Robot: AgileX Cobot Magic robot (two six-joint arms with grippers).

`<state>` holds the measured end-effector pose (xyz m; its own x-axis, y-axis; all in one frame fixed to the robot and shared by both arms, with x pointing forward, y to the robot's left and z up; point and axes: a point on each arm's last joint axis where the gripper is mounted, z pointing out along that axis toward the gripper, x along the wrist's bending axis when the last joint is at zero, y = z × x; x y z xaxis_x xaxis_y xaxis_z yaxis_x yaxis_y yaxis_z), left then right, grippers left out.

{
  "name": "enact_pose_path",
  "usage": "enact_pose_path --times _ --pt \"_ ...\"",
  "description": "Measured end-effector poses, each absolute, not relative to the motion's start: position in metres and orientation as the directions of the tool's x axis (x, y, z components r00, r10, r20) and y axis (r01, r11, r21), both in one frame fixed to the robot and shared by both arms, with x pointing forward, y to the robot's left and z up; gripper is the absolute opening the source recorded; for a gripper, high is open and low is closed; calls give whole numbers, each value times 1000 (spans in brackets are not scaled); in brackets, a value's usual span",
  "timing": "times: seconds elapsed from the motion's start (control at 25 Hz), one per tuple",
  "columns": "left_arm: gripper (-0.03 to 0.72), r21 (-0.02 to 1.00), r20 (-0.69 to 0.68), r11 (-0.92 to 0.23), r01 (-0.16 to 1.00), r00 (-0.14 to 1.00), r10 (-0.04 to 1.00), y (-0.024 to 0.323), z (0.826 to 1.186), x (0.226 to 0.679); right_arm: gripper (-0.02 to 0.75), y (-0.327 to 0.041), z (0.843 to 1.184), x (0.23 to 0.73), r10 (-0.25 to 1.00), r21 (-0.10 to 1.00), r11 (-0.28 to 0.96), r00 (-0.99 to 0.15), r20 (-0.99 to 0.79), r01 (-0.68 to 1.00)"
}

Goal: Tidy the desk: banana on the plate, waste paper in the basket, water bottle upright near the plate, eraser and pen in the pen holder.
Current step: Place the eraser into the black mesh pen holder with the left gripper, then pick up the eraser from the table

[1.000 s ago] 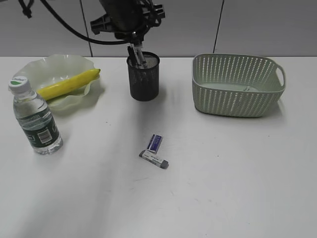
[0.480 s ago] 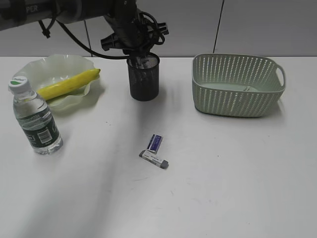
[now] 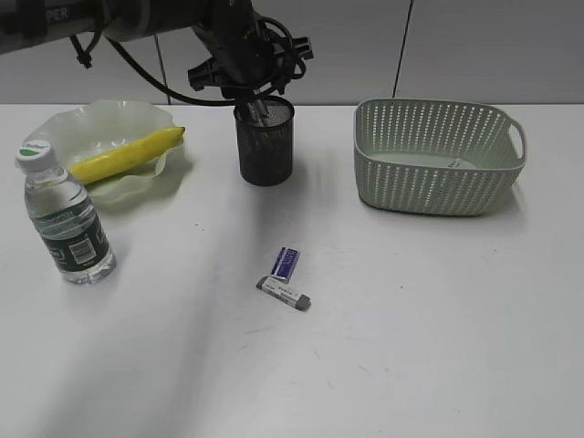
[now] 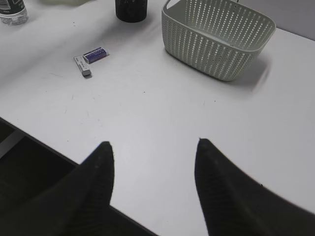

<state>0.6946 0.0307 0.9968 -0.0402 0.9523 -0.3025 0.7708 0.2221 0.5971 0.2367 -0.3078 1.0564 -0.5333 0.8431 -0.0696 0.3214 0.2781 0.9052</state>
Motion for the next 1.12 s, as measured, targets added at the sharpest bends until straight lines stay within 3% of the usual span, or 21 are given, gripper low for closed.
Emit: enact_pose_path --times 0.12,0.24,0.36,0.52,0.68,0.96,1.12 --pt "347 597 -292 223 771 -50 955 35 1012 689 424 -308 1056 237 845 906 273 -531 -64 325" --pt "347 627 -258 197 754 -38 965 47 1052 677 424 -308 1056 237 843 905 278 -533 -70 321" --pt "347 653 -157 78 753 33 987 63 1096 656 424 -308 1056 237 843 905 278 -533 -70 321" --pt "347 615 -10 -82 784 111 994 88 1141 621 424 -308 1056 237 843 905 278 -533 -70 321" --pt "347 613 16 -169 772 202 979 103 1171 591 424 -308 1056 237 843 905 278 -533 -70 321" --pt "347 598 5 -219 771 269 963 146 1194 509 424 -308 1056 237 843 905 278 -533 -70 321" --pt "347 553 20 -236 799 271 962 185 1174 449 424 -308 1056 237 843 905 278 -533 -70 321"
